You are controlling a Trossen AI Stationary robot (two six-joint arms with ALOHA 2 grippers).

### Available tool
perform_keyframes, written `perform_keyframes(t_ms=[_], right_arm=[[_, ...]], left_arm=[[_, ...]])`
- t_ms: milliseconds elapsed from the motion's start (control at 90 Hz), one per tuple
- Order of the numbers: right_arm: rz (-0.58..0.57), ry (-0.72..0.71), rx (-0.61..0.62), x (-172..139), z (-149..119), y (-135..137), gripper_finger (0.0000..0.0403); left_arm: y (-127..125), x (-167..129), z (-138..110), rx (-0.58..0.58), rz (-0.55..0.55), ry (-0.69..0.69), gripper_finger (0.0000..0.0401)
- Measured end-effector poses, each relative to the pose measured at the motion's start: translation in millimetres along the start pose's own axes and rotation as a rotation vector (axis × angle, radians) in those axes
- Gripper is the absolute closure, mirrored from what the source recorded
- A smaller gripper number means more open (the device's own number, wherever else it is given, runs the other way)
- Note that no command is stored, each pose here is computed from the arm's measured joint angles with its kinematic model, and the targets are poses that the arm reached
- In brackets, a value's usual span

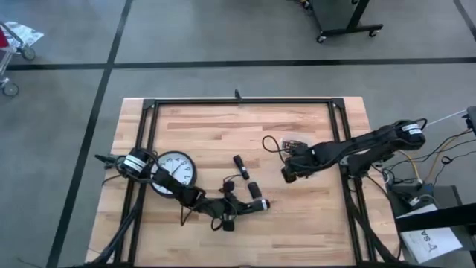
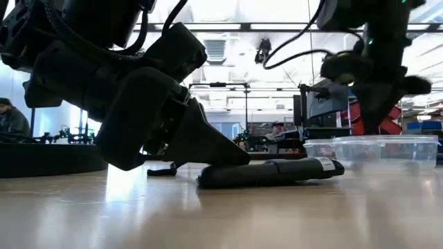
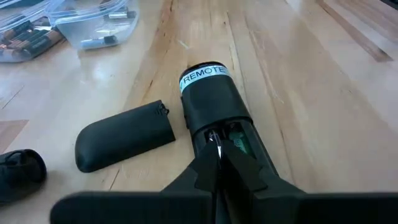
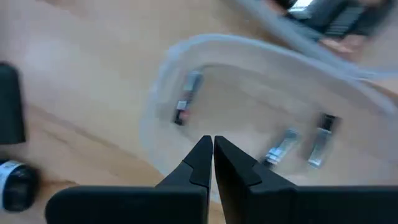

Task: Insert battery
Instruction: Insert the silver battery into the remote battery compartment

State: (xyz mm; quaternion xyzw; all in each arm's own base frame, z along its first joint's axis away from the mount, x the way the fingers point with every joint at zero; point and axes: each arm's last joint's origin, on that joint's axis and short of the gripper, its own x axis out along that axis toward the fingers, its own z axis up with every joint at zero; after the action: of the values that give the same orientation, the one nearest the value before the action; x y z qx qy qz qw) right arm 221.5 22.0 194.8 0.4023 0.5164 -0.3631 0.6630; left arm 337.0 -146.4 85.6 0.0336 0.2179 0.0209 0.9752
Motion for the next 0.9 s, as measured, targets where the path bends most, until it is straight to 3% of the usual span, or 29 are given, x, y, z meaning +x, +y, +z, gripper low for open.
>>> perform_keyframes(t_ms=[222, 600, 900], right_arm=[[0.001, 0.076, -0.009, 24.2, 13.9, 3.1, 0.0389], [0.016, 0.134, -0.041, 49.0, 19.1, 13.3, 0.0276], [0.000, 0.157, -0.107, 62.4, 19.4, 16.8, 0.0281]], left_arm=[[-0.1, 0.0, 0.0, 0.000, 0.000, 0.000, 0.0401], [0.0, 0.0, 0.0, 0.000, 0.000, 0.000, 0.0401], [-0.1, 0.0, 0.0, 0.000, -0.001, 0.000, 0.0401]])
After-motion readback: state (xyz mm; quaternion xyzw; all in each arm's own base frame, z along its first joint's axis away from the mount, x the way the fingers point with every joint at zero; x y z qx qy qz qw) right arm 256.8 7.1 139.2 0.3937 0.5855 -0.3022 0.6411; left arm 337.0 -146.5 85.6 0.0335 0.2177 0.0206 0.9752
